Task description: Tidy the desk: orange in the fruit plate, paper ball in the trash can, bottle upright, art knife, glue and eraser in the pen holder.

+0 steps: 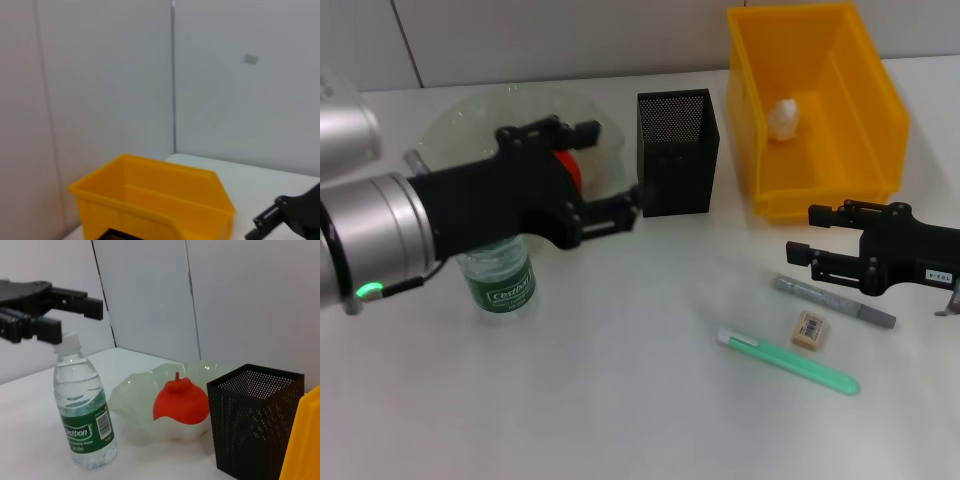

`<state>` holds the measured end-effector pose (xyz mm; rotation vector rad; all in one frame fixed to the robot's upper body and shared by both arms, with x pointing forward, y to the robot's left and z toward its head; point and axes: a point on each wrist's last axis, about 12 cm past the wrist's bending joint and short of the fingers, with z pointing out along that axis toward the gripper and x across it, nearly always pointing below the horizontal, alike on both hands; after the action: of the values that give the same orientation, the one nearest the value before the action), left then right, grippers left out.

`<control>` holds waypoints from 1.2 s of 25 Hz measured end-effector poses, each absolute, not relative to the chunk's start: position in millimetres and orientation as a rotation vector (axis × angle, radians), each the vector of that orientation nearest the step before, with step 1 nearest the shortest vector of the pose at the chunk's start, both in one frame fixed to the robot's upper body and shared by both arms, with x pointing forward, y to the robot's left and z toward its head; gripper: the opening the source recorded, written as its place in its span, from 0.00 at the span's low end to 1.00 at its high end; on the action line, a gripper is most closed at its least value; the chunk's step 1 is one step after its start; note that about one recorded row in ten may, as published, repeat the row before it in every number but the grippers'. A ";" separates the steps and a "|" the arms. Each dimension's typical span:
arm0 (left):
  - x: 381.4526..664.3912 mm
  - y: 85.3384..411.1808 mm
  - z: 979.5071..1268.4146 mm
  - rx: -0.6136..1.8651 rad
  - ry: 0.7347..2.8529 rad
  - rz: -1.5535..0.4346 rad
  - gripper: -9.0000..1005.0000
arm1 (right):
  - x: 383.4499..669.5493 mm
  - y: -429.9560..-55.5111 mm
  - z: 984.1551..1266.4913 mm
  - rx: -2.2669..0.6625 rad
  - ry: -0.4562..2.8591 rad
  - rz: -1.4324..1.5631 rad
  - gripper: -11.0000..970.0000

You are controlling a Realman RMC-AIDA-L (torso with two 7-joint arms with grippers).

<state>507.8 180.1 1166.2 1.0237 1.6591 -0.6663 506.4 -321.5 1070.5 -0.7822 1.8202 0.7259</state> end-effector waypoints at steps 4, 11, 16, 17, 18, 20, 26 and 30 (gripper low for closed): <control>505.2 174.9 1160.0 1.045 1.665 -0.680 0.80 | 505.2 -322.2 1069.8 -0.779 1.823 0.725 0.56; 504.2 170.7 1137.4 1.065 1.719 -0.708 0.80 | 498.9 -327.3 1067.5 -0.788 1.846 0.715 0.55; 503.8 173.6 1105.2 1.054 1.765 -0.740 0.80 | 494.4 -333.0 1070.7 -0.810 1.904 0.713 0.55; 504.5 174.4 1100.8 1.052 1.774 -0.745 0.80 | 494.0 -334.3 1073.4 -0.812 1.915 0.717 0.55; 504.8 174.9 1098.4 1.053 1.777 -0.746 0.80 | 493.5 -335.3 1076.5 -0.813 1.921 0.722 0.55; 504.9 175.3 1096.1 1.058 1.779 -0.745 0.80 | 491.7 -337.7 1083.6 -0.814 1.926 0.731 0.55; 503.3 174.3 1088.9 1.099 1.763 -0.731 0.80 | 491.9 -339.3 1102.6 -0.842 2.010 0.749 0.55; 502.6 176.5 1085.0 1.098 1.753 -0.728 0.80 | 496.2 -336.1 1128.9 -0.931 2.094 0.715 0.55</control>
<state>502.6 176.5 1085.0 1.0983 1.7534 -0.7282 496.2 -336.1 1128.9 -0.9309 2.0942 0.7147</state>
